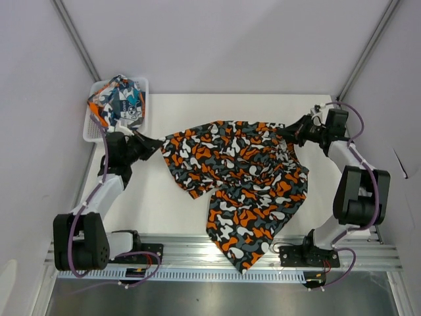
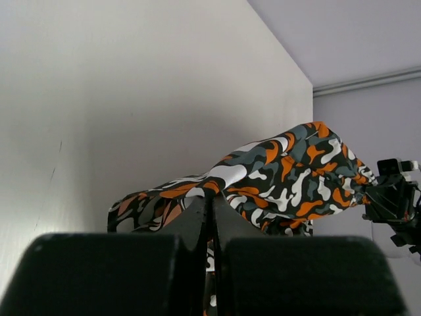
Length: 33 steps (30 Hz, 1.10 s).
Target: Fold and stack the shorts
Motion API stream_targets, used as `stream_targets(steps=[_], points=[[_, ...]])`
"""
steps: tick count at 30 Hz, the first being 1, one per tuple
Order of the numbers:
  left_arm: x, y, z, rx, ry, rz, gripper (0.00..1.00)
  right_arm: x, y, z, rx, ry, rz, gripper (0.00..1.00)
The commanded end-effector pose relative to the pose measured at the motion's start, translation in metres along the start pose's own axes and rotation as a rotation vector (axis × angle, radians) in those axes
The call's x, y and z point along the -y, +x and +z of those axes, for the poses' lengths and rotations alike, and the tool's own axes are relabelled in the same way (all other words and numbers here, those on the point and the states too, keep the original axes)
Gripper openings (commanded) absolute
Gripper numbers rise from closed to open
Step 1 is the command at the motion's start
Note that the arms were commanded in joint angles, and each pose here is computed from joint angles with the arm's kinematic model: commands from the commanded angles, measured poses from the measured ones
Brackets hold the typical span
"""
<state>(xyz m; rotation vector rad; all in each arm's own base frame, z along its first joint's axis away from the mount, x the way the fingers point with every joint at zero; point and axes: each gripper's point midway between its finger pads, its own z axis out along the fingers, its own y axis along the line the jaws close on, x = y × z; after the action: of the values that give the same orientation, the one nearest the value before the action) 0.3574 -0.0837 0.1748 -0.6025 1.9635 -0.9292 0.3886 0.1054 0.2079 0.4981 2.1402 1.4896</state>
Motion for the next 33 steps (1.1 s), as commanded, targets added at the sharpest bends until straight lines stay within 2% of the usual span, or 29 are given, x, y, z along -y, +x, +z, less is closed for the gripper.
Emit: stream_targets(steps=[1,8,9,11,12,13,14,15,16,17,18,23,25,26,28,29,31,33], points=[[0.016,-0.026,0.014,0.135,0.079,0.047,0.00,-0.007,-0.030,0.015,0.041,-0.037,-0.147,0.00],[0.003,-0.039,0.044,0.146,0.043,0.049,0.00,-0.011,-0.087,0.054,0.062,-0.070,-0.104,0.00],[0.005,-0.046,0.049,0.157,0.049,0.052,0.00,-0.012,-0.098,0.060,0.073,-0.075,-0.093,0.03],[0.004,-0.055,0.063,0.162,0.041,0.047,0.00,-0.016,-0.133,0.078,0.116,-0.107,-0.093,0.30],[-0.003,-0.057,0.076,0.146,0.022,0.044,0.00,-0.014,-0.146,0.083,0.142,-0.102,-0.085,0.49],[0.001,-0.065,0.083,0.147,0.025,0.048,0.01,-0.015,-0.163,0.091,0.159,-0.121,-0.107,0.57],[-0.002,-0.064,0.089,0.129,0.016,0.047,0.34,-0.015,-0.169,0.096,0.162,-0.124,-0.104,0.72],[-0.015,-0.055,0.096,0.079,-0.026,0.046,0.52,-0.015,-0.174,0.098,0.169,-0.118,-0.107,0.95],[0.000,-0.067,0.097,0.090,-0.006,0.066,0.63,-0.013,-0.176,0.098,0.166,-0.102,-0.100,0.99],[-0.001,-0.067,0.095,0.087,-0.018,0.070,0.90,-0.020,-0.177,0.096,0.172,-0.095,-0.122,0.99],[0.001,-0.066,0.092,0.086,-0.031,0.082,0.99,-0.018,-0.180,0.093,0.200,-0.059,-0.172,0.99],[0.025,-0.066,0.054,0.123,-0.046,0.149,0.99,0.011,-0.151,0.065,0.229,0.178,-0.188,0.98],[0.047,-0.052,0.039,0.123,-0.033,0.191,0.99,0.027,-0.133,0.046,0.255,0.286,-0.217,0.93],[0.044,-0.041,0.034,0.103,-0.056,0.204,0.99,0.035,-0.128,0.040,0.267,0.334,-0.222,0.93],[0.067,-0.028,0.022,0.117,-0.039,0.245,0.99,0.050,-0.116,0.025,0.291,0.418,-0.253,0.91],[0.063,-0.006,0.020,0.069,-0.067,0.253,0.99,0.063,-0.108,0.020,0.278,0.466,-0.245,0.88],[0.071,0.011,0.010,0.051,-0.039,0.254,0.99,0.071,-0.101,0.016,0.247,0.529,-0.293,0.83],[0.078,0.038,0.005,0.016,-0.010,0.258,0.99,0.087,-0.088,0.009,0.221,0.629,-0.307,0.82]])
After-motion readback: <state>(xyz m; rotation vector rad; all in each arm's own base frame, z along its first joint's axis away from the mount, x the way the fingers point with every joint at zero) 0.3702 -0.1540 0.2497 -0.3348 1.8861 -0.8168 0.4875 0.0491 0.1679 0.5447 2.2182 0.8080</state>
